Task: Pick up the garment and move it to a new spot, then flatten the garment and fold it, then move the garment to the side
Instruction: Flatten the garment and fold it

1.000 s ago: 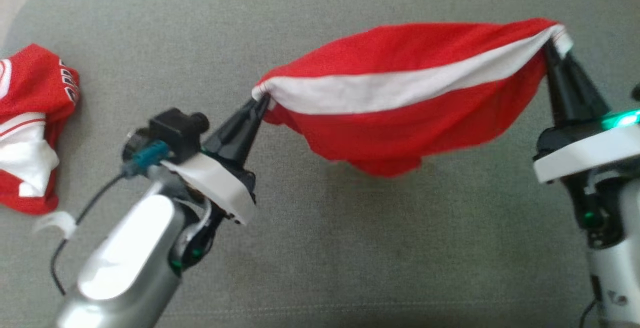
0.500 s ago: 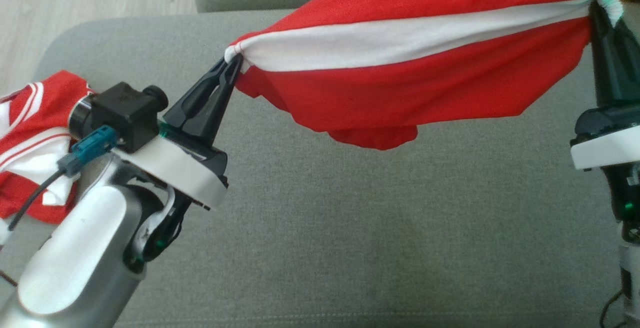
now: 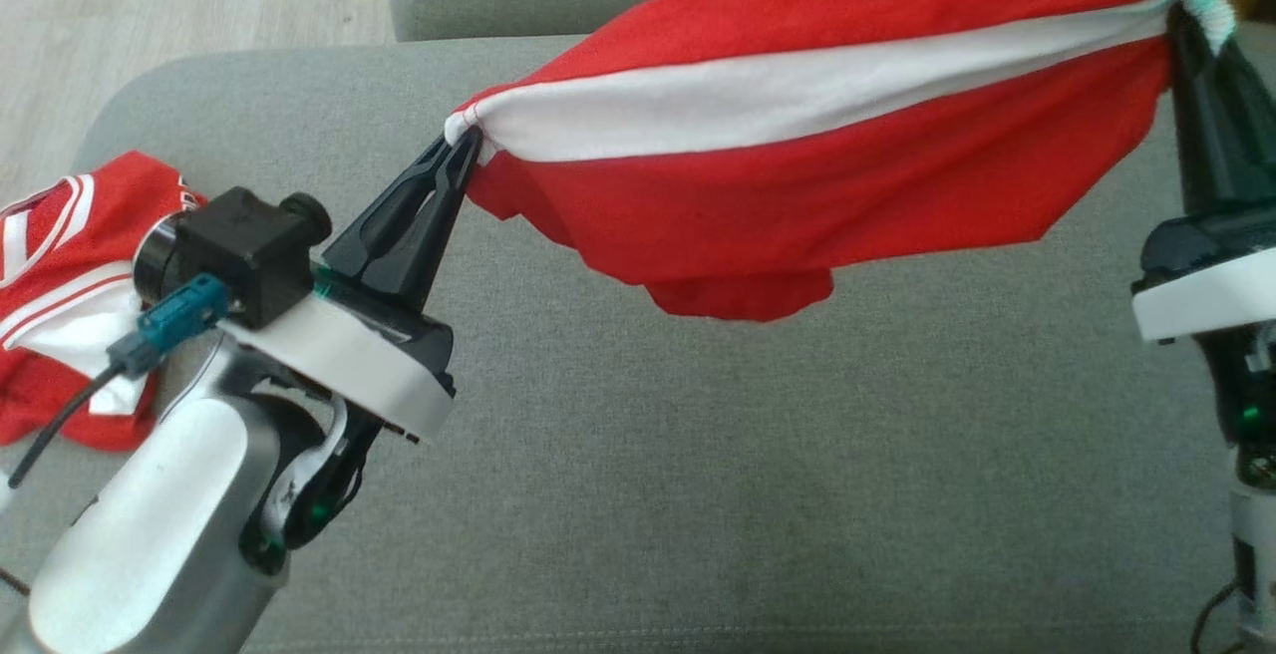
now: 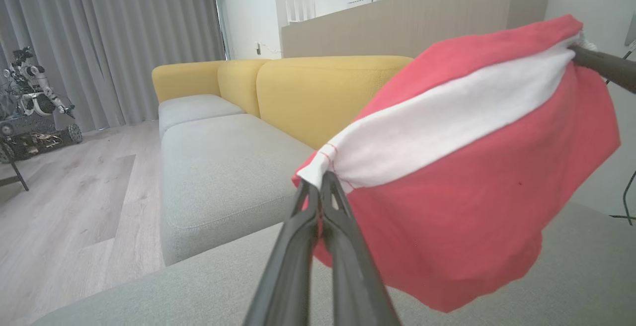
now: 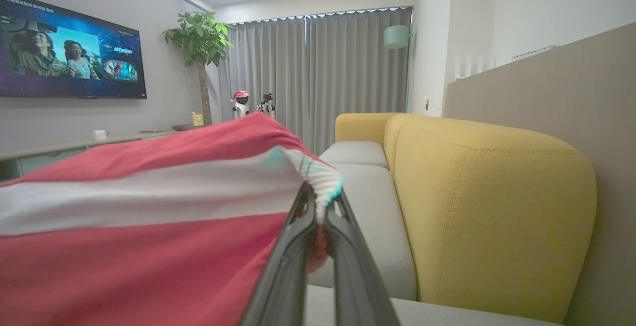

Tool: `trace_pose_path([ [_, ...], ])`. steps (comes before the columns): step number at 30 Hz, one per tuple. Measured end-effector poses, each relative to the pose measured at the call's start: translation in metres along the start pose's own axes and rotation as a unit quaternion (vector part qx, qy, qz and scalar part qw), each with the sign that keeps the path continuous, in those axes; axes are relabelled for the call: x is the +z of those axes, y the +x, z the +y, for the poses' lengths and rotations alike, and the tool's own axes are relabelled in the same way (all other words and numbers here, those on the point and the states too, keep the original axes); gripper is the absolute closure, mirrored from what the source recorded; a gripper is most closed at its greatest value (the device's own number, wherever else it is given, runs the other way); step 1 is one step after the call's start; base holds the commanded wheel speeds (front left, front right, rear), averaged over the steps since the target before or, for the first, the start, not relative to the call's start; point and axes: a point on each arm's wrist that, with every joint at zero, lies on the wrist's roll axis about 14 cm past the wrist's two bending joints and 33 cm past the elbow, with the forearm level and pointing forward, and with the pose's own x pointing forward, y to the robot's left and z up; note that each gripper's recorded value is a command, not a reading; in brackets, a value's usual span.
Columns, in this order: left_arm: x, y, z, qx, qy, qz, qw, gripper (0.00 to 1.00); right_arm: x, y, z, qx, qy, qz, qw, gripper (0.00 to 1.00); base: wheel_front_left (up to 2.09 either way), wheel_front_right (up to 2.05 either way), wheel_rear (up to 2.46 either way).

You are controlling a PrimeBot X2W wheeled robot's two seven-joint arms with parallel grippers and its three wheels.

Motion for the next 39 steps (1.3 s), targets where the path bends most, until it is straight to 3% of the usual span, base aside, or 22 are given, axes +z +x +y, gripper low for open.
trace_pose_path([
  [8, -0.026, 0.0, -0.006, -0.005, -0.03, 0.039, 0.999, 1.0, -0.02, 0.001, 0.01, 0.014, 0.018, 0.031, 0.999, 1.0, 0.0, 0.0, 0.0],
  [15, -0.075, -0.008, -0.025, -0.011, -0.085, 0.097, 0.992, 1.0, -0.073, -0.014, 0.019, 0.009, 0.063, 0.102, 0.993, 1.0, 0.0, 0.0, 0.0],
  [34, -0.171, -0.01, -0.023, 0.035, -0.168, 0.187, 0.967, 1.0, -0.205, -0.041, 0.016, -0.03, 0.11, 0.263, 0.958, 1.0, 0.0, 0.0, 0.0],
  [35, -0.175, -0.009, -0.022, 0.037, -0.17, 0.188, 0.967, 0.92, -0.21, -0.041, 0.017, -0.03, 0.111, 0.267, 0.957, 1.0, 0.0, 0.0, 0.0],
  [38, -0.185, -0.006, -0.02, 0.044, -0.174, 0.192, 0.965, 0.0, -0.221, -0.038, 0.019, -0.026, 0.109, 0.277, 0.954, 1.0, 0.0, 0.0, 0.0],
  [39, -0.187, -0.006, -0.02, 0.044, -0.174, 0.193, 0.965, 0.0, -0.225, -0.038, 0.02, -0.026, 0.109, 0.281, 0.953, 1.0, 0.0, 0.0, 0.0],
])
